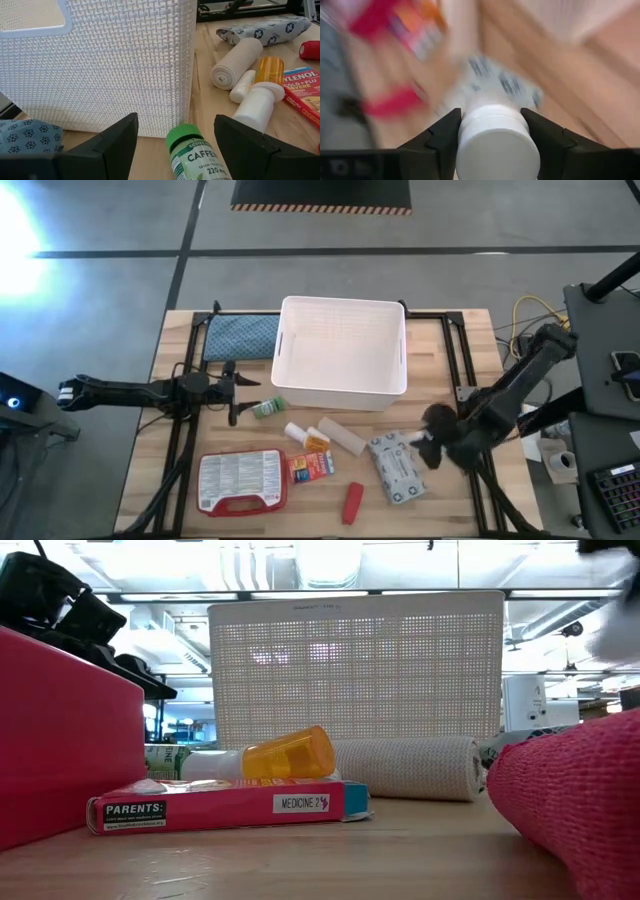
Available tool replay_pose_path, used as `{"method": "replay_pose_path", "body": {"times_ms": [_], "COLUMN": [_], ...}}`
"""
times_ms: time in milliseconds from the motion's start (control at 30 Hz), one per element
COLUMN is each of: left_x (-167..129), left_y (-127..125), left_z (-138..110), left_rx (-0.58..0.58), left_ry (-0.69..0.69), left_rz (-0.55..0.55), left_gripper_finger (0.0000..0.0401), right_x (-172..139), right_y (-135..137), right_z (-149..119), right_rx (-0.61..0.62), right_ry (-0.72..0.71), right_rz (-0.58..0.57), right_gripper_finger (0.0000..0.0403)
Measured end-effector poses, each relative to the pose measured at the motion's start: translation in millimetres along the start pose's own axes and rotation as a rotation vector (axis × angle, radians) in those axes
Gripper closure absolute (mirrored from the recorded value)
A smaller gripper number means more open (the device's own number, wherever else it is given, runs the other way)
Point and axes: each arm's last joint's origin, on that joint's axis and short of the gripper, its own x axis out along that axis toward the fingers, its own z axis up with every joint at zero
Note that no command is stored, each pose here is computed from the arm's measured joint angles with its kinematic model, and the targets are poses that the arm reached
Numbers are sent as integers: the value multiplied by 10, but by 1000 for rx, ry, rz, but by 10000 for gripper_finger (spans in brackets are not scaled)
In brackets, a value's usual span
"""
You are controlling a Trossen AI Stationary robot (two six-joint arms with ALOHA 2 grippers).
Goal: Pick & place medical supplies in basket/bin
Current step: Put the right white medicine bottle into the white bin
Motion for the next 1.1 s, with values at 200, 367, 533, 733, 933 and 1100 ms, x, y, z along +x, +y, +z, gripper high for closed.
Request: {"method": "replay_pose_path", "body": {"times_ms": [200, 367, 533, 733, 933, 1100], "left_x": [0, 0, 0, 0, 0, 0], "left_y": [0, 0, 0, 0, 0, 0], "left_z": [0, 0, 0, 0, 0, 0], "left_rx": [0, 0, 0, 0, 0, 0], "left_ry": [0, 0, 0, 0, 0, 0], "left_rz": [0, 0, 0, 0, 0, 0], "left_gripper_finger": [159, 159, 159, 160, 159, 159], "right_x": [-558, -817, -805, -640, -436, -219], "right_y": [19, -23, -62, -106, -120, -156], "right_z": [505, 900, 1216, 1612, 2024, 2250], "right_rx": [147, 62, -11, -39, -132, -208], "right_ry": [-430, -775, -775, -692, -541, -321], "right_rz": [277, 130, 41, -51, -155, -341], "right_gripper_finger": [227, 227, 226, 215, 210, 180]}}
